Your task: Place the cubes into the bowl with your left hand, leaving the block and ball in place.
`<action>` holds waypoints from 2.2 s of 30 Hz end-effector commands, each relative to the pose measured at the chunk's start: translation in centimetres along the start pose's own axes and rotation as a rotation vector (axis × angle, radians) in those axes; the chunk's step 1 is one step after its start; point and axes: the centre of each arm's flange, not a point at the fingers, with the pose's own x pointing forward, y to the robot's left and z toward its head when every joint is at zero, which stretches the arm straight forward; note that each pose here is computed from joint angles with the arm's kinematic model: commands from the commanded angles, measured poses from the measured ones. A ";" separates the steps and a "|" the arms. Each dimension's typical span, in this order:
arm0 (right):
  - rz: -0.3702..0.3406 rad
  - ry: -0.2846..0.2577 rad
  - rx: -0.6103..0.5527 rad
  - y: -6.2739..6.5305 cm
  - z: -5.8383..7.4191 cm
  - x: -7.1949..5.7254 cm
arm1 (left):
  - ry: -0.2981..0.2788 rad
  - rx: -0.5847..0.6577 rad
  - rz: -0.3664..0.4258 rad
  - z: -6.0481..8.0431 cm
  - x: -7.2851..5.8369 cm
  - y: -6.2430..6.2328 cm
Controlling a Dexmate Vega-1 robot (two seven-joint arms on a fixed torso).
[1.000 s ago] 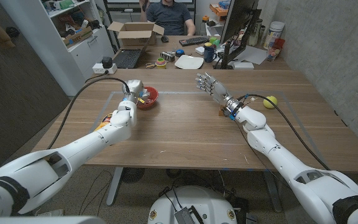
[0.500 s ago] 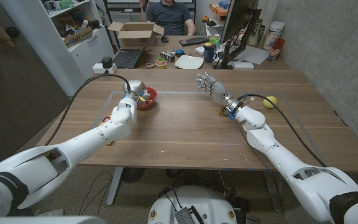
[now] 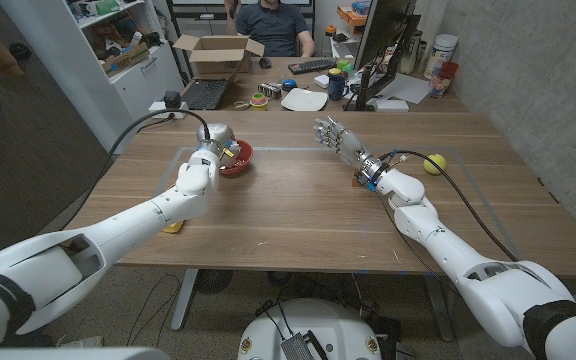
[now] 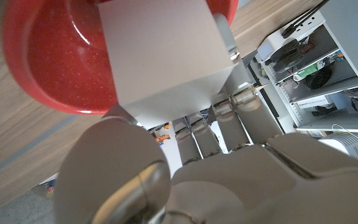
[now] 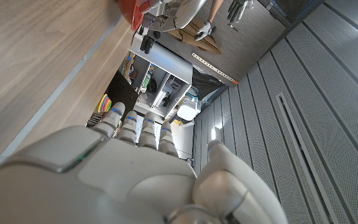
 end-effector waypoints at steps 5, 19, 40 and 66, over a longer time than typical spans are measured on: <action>0.005 -0.011 0.004 0.2 0.0 -0.1 | 0.002 0.020 -0.060 -0.1 -0.2 -0.2; -0.007 -0.012 -0.003 0.4 0.4 -0.7 | 0.000 0.013 -0.109 -0.3 -0.5 -0.2; 0.000 -0.007 -0.007 0.5 0.1 -0.3 | -0.004 0.011 -0.061 -0.5 -1.1 2.5; -0.002 -0.015 -0.009 0.3 0.2 -0.5 | -0.010 0.009 -0.016 -0.8 -2.0 5.6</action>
